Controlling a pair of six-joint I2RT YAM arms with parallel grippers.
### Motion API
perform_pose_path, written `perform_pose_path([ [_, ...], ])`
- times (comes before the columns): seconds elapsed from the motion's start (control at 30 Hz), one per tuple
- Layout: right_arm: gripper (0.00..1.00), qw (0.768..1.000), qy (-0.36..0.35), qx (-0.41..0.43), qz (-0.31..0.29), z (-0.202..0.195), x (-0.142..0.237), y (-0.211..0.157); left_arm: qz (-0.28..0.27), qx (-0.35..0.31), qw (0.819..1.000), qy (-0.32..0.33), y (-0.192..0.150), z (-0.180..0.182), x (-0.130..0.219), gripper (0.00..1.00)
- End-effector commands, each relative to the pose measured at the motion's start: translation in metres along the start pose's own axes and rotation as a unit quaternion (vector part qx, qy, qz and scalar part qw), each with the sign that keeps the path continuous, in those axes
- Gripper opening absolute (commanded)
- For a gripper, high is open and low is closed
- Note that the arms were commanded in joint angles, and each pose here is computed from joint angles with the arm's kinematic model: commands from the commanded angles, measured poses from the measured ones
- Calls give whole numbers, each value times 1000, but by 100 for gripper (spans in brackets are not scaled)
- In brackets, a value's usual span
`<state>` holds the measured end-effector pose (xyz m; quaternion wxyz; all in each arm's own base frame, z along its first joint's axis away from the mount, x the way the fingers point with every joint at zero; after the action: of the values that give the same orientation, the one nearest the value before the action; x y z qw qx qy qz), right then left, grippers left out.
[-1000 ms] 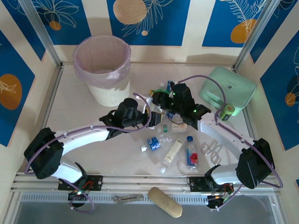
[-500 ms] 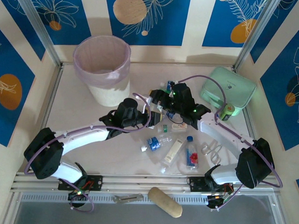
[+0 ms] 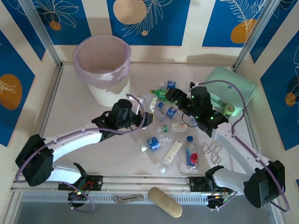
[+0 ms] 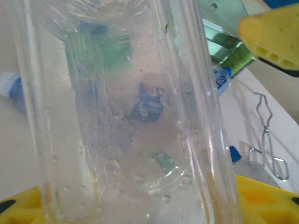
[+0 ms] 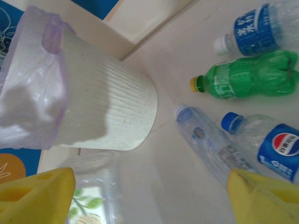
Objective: Put the plastic bottles in the bin
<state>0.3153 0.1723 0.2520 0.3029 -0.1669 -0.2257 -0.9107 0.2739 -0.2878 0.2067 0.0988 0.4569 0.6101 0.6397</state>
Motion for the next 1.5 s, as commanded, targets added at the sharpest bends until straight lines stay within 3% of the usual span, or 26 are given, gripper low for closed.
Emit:
perform_pose_path([
  [0.0,85,1000,-19,-15,-17,-15,8,5,-40,-53,997,34,49,15,24,59],
  [0.2,87,999,-31,-23,-18,-29,11,3,-84,-108,986,99,118,48,59,60],
  [0.3,99,999,-35,-22,-13,-32,10,0,-102,-132,977,133,153,67,80,60],
  [0.43,99,999,-38,-17,-9,-35,8,-2,-128,-150,963,185,192,100,104,61],
  [0.7,99,999,-38,-8,4,-37,9,-6,-130,-148,946,258,235,172,129,61],
  [0.87,99,999,-43,-9,8,-39,10,-8,-96,-118,947,284,229,220,121,61],
  [1.03,99,999,-44,-7,5,-40,13,-7,-48,-85,954,283,201,250,97,61],
  [1.33,99,999,-47,-3,-1,-39,18,-4,2,-37,959,283,165,276,73,64],
  [1.47,99,999,-44,-4,1,-38,18,-4,5,-33,958,286,163,276,73,72],
])
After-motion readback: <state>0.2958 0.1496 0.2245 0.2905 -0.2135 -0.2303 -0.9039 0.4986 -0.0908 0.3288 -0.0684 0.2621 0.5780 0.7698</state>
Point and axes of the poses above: each hand's point on the last joint's axis, 136 mm out from that joint toward the fingers, its own x axis back along the fingers, its own z axis along the line the jaws close on, y = z × x, the point moved 2 cm from there along x, back along the fingers, and after that the axes turned 15 degrees about -x, right-handed, at the moved point
